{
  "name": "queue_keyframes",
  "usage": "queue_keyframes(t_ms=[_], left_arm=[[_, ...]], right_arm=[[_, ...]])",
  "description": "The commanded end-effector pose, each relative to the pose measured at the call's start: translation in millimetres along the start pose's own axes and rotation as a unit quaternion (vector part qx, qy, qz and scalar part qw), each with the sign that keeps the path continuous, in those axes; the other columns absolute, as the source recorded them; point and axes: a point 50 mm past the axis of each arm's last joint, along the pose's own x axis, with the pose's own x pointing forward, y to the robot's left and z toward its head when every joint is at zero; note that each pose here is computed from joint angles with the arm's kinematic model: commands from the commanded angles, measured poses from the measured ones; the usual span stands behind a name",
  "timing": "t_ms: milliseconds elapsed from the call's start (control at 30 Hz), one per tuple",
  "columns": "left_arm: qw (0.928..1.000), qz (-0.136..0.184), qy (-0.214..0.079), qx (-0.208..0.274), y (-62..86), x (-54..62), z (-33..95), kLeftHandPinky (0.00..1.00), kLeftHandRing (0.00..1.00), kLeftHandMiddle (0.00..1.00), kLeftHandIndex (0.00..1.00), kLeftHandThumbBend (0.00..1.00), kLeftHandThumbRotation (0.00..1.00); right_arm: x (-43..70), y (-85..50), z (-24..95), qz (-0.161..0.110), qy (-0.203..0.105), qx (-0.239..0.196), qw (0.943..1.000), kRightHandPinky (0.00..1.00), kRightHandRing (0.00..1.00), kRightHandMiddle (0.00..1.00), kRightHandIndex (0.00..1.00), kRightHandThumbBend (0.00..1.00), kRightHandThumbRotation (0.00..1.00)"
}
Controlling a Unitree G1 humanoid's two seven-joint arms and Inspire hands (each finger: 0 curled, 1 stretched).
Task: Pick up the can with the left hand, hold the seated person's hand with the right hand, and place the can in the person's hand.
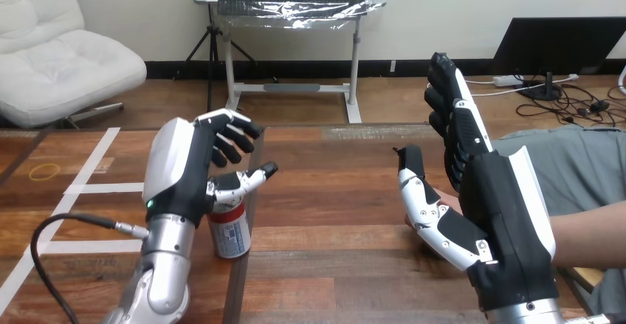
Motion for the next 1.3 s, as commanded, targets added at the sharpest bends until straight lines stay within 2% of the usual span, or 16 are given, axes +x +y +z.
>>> queue_keyframes(t_ms=[0,500,633,833,867,1133,1167,1267], left_arm=[[0.999,0.013,-0.041,0.014,12.5,12.5,12.4,0.41,0.45,0.51,0.54,0.63,0.0],[0.999,0.007,-0.038,0.022,14.0,13.3,12.0,0.41,0.45,0.51,0.54,0.64,0.0],[0.9993,0.002,-0.029,0.022,14.4,14.2,11.2,0.41,0.46,0.52,0.55,0.63,0.0],[0.9998,-0.008,-0.013,0.016,14.4,15.1,9.4,0.46,0.54,0.59,0.61,0.66,0.0],[0.9997,-0.011,-0.01,0.019,14.5,15.4,9.0,0.49,0.58,0.63,0.64,0.69,0.03],[0.9989,-0.027,0.012,0.037,14.7,16.3,6.3,0.6,0.7,0.74,0.75,0.82,0.24],[0.9987,-0.028,0.015,0.039,14.6,16.3,6.1,0.63,0.72,0.77,0.78,0.85,0.29],[0.9982,-0.033,0.023,0.046,14.6,16.0,5.1,0.66,0.75,0.8,0.8,0.89,0.35]], right_arm=[[7.5,-0.7,14.3,-0.014,-0.04,0.011,0.999,1.0,1.0,1.0,1.0,0.0,0.0],[7.3,-0.8,14.6,-0.013,-0.037,0.013,0.9991,1.0,1.0,1.0,1.0,0.0,0.0],[7.7,-0.7,14.2,-0.011,-0.038,0.014,0.9991,1.0,1.0,1.0,1.0,0.0,0.0],[7.9,-0.8,14.1,-0.01,-0.039,0.011,0.9991,1.0,1.0,1.0,1.0,0.0,0.0],[8.0,-0.8,14.1,-0.011,-0.039,0.01,0.9992,1.0,1.0,1.0,1.0,0.0,0.0],[8.4,-1.1,14.0,-0.011,-0.04,0.007,0.9991,1.0,1.0,1.0,1.0,0.0,0.0],[8.4,-1.2,13.9,-0.011,-0.04,0.007,0.9991,1.0,1.0,1.0,1.0,0.0,0.0],[8.5,-1.3,13.8,-0.01,-0.04,0.009,0.9991,1.0,1.0,1.0,1.0,0.0,0.0]])
